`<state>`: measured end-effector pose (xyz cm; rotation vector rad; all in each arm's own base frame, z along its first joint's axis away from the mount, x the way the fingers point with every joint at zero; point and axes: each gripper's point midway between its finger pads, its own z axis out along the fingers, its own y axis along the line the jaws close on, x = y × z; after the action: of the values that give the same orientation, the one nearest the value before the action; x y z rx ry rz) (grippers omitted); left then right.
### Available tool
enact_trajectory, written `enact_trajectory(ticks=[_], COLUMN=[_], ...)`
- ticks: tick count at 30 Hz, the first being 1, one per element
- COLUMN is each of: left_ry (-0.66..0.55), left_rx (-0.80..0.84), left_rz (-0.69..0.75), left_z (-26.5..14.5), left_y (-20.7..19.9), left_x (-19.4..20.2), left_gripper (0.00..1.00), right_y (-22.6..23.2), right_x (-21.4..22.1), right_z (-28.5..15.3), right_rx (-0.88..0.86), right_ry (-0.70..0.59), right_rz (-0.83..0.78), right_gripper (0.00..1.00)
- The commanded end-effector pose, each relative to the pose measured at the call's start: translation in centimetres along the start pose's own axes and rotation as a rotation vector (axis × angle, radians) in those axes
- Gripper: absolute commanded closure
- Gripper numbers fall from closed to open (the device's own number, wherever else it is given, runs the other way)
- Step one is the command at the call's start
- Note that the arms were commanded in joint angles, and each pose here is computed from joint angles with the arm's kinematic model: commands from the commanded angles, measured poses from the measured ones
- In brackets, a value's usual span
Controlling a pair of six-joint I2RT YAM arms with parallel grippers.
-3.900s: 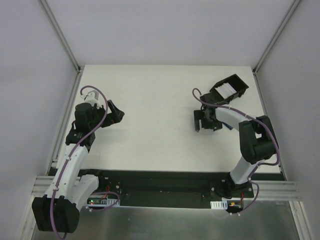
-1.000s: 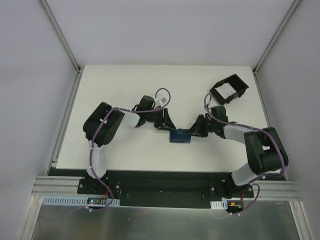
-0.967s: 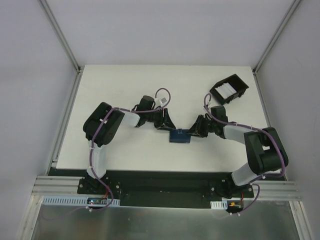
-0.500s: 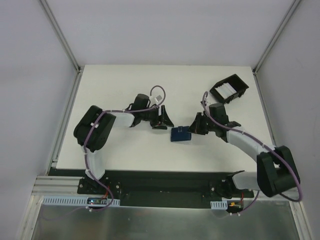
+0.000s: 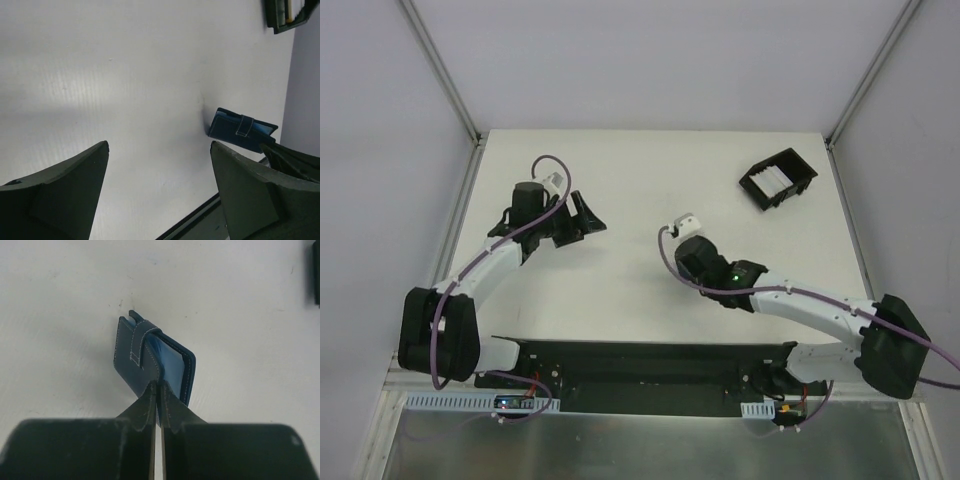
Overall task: Put the credit cards into the card holder
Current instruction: Open the card holder at the center of the board.
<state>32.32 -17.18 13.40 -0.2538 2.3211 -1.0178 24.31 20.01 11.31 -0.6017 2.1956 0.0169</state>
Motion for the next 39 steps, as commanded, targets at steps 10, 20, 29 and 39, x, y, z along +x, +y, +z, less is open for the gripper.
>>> enact_trajectory(ticks=[10,20,29,39], left_ry=[-0.083,-0.015,0.112,0.369], left_rx=[-0.194,-0.125,0.049,0.098], left_rz=[-0.003,0.048,0.176,0.256], left_z=[-4.2,-3.7,-0.1,4.4], left_y=[4.2,3.5,-0.8,-3.2], left_x=[-0.7,0.0,0.6,8.9], left_gripper=[0.14,0.11,0.13,0.23], right_y=[9.3,11.8,8.9,6.3], right_x=[-0.4,2.4,5.3,4.4], right_z=[0.2,-1.8,-2.6,2.0], right_rx=[0.087,-0.12,-0.171,-0.212], right_ry=[-0.042,0.013,0.2,0.292], right_rz=[-0.51,-0.359,0.357,0.778], right_gripper=[0.99,0.56,0.45,0.39])
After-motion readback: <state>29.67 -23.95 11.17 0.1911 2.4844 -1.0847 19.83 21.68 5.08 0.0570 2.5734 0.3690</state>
